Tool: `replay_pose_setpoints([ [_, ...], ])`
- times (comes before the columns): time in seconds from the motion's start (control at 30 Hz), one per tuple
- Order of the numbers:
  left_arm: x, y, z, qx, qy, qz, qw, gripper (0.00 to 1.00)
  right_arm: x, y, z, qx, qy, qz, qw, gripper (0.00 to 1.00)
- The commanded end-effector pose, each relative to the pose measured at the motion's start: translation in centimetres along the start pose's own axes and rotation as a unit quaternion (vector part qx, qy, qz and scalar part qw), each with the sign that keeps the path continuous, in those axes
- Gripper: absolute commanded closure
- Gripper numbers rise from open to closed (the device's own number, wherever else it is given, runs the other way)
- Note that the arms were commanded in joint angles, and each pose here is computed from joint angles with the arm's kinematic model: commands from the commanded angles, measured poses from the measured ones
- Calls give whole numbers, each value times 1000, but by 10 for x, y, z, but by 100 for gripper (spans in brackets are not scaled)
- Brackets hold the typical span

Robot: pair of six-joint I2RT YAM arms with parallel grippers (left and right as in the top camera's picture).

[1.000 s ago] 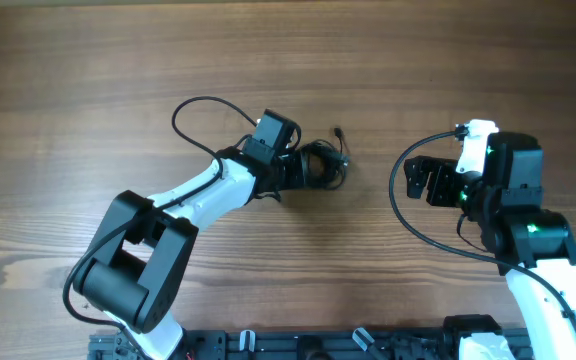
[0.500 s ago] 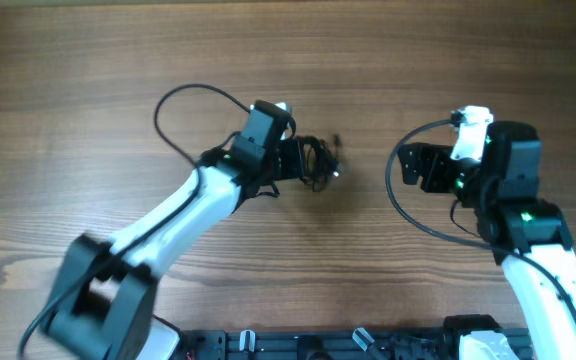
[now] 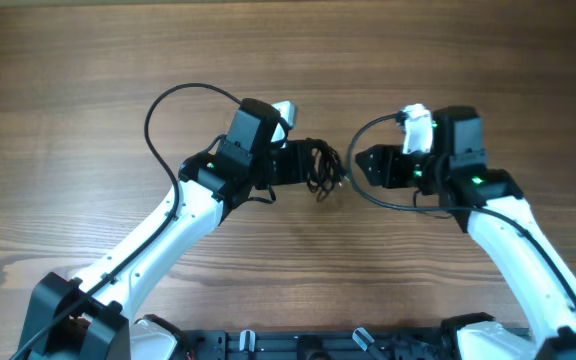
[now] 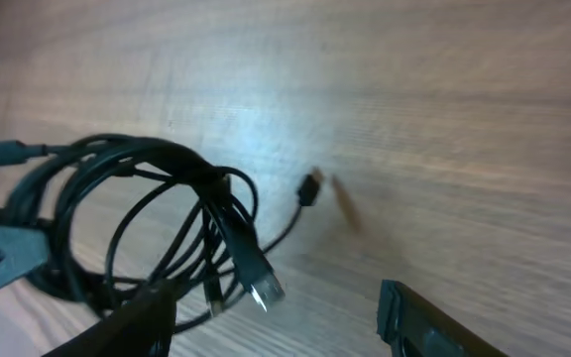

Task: Untangle cables
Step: 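Move the right gripper to the bundle and grasp a cable strand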

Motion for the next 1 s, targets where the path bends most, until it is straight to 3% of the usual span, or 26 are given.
replay_pose_setpoints([
  [0.0, -15, -6, 1, 24, 20, 55, 998, 96, 3, 13, -2, 18, 1, -20, 1000, 37],
  [0.43, -30, -10, 6, 76, 27, 137, 987, 96, 8, 21, -2, 19, -12, -32, 999, 39],
  [0.57, -31, -10, 7, 87, 28, 146, 985, 96, 11, 21, -7, 4, -19, -53, 998, 45],
  [0.67, -32, -11, 8, 91, 26, 148, 984, 96, 17, 20, -11, -10, -27, -90, 996, 51],
  [0.8, -32, -12, 4, 90, 5, 152, 984, 96, 19, 20, -12, -12, -29, -104, 994, 70],
  [0.9, -34, -16, 0, 92, 9, 177, 980, 96, 19, 20, -11, -11, -29, -104, 994, 71],
  [0.97, -34, -19, -5, 93, 13, 194, 976, 96, 19, 20, -12, -12, -29, -103, 994, 82],
])
Point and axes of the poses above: each gripper's point midway between its finger pads, its own y axis out along the fingers, its own x axis along the line the jaws close on, z = x × y, the point moved 10 cm from there along -y, back along the fingers, and after that the axes turned 13 degrees about -y, right-handed, at the moved point
